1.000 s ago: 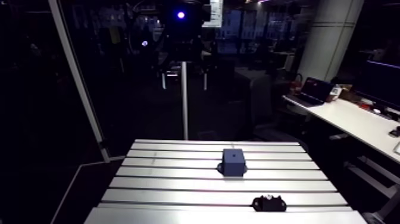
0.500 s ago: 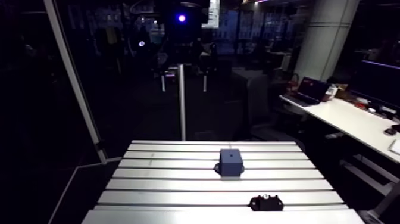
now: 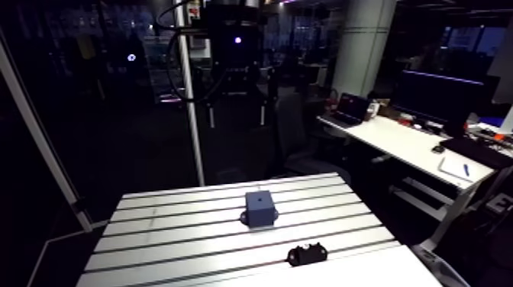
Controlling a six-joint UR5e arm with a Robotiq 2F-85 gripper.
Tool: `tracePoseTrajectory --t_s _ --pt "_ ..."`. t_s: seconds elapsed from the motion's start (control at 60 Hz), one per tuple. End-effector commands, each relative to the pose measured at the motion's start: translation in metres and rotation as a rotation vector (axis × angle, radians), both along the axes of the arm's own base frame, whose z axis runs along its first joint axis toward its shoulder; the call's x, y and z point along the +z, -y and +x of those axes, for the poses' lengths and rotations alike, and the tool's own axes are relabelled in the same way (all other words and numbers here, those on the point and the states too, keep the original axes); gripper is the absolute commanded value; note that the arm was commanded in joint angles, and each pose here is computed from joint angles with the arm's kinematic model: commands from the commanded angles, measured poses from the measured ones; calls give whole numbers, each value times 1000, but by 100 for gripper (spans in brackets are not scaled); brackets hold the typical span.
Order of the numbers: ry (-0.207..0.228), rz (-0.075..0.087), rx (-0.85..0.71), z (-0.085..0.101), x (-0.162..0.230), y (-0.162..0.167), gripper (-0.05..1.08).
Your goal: Pick up the M10 bolt and insert it into the hole until fully seated.
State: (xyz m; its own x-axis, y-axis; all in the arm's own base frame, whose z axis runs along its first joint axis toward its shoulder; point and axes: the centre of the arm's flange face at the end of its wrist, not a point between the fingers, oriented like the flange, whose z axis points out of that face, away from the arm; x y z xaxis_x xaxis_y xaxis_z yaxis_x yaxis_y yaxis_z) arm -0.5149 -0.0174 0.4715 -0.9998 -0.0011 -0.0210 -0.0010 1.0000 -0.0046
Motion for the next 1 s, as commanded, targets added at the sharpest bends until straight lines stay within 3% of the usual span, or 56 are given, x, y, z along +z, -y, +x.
tracePoseTrajectory --t_s 0.017,0.45,1.0 --pt "-14 -1 17 4 -35 -64 1" --pt "3 -8 18 18 -90 -100 1" --pt "14 -11 20 33 -141 -110 1"
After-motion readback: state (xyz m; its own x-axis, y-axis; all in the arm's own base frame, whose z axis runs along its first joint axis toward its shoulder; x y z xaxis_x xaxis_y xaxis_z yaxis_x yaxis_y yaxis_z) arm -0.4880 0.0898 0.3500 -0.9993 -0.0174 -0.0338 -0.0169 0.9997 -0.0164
